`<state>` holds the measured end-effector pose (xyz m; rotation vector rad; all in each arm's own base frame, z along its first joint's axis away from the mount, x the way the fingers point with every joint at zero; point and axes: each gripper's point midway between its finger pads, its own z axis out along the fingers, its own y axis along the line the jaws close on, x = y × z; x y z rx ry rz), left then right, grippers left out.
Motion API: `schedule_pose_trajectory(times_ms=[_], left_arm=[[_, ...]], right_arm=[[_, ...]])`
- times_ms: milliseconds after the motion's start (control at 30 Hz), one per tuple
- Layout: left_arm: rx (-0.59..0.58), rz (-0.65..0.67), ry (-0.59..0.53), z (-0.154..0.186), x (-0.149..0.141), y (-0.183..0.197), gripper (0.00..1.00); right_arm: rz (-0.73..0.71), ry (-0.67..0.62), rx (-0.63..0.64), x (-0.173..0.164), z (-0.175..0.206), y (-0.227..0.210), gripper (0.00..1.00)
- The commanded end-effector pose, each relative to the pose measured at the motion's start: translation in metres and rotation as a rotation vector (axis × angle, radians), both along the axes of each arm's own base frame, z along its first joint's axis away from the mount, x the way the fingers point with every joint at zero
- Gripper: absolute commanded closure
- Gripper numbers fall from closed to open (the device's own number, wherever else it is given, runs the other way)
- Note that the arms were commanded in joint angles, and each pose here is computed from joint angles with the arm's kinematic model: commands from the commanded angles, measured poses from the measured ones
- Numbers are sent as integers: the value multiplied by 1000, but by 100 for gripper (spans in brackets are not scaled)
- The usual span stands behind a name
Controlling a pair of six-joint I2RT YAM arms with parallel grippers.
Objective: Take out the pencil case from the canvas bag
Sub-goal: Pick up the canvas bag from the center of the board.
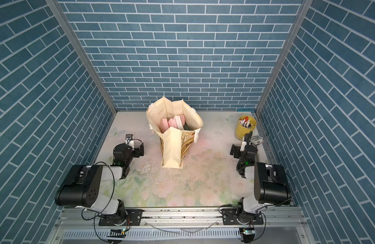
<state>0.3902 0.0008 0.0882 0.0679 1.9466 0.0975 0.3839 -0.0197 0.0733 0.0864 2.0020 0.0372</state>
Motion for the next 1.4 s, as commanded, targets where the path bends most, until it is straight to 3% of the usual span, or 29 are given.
schedule_pose_trajectory(times_ms=[0,1100,1200,1367], left_arm=[[-3,-2,-21,5,5,1,1],[-9,23,-23,6,6,6,1],[-10,39,-29,8,5,8,1],[-12,239,-60,46,-9,41,3]], right_arm=[[29,-47,-44,12,14,2,1],[31,-44,-40,12,14,2,1],[33,-49,-40,12,16,3,8],[13,15,-19,13,60,2,19]])
